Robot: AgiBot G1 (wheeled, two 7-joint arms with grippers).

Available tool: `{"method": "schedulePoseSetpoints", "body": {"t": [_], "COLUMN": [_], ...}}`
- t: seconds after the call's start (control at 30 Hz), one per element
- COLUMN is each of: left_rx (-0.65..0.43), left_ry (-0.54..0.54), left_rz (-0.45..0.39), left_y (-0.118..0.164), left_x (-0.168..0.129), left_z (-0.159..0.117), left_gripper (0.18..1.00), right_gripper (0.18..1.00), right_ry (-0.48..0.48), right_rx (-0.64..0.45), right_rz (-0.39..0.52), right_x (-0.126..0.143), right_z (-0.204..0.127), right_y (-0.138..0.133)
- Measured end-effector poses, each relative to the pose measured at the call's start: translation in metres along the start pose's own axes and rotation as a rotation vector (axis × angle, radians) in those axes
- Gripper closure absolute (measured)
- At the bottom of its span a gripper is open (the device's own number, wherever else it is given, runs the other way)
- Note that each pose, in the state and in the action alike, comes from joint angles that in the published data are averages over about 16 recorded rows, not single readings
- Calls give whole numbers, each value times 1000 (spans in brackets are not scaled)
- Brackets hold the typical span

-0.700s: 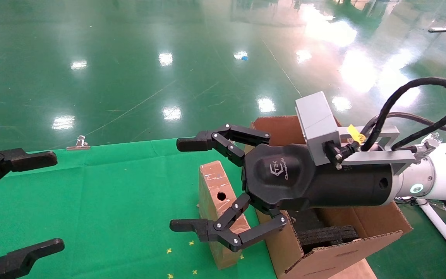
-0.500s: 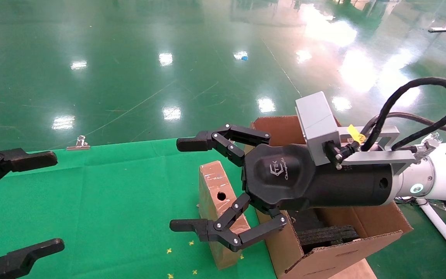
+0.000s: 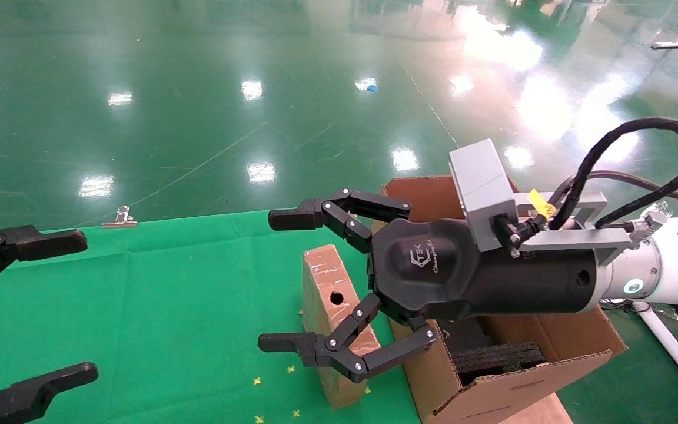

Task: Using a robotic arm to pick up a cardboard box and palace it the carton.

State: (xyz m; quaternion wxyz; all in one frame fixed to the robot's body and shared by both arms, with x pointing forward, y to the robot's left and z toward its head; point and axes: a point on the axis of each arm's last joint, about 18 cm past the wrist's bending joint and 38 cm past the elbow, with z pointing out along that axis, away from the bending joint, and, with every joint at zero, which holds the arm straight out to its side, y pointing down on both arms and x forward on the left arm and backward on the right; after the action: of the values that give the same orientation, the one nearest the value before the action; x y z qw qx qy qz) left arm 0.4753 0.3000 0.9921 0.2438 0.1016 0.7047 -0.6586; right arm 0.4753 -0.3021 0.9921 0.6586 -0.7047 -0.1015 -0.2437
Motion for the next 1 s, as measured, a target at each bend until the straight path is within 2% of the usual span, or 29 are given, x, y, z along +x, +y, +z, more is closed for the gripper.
{"method": "schedulePoseSetpoints", "body": {"t": [0.67,0.83,1.0], "left_rx": [0,0,0], "left_ry": [0,0,0], "left_rz": [0,0,0], "left_y": [0,0,0], "left_x": [0,0,0], "left_z": [0,0,0], "left_gripper": [184,184,184], "right_gripper": [178,178,178], "right_ry": [-1,-15,-54], "right_rx": [-19,-78,-202], "right_rz": [-7,-34,-84], "right_x": [0,0,2], "right_z": [1,5,17], "right_y": [3,9,23]}}
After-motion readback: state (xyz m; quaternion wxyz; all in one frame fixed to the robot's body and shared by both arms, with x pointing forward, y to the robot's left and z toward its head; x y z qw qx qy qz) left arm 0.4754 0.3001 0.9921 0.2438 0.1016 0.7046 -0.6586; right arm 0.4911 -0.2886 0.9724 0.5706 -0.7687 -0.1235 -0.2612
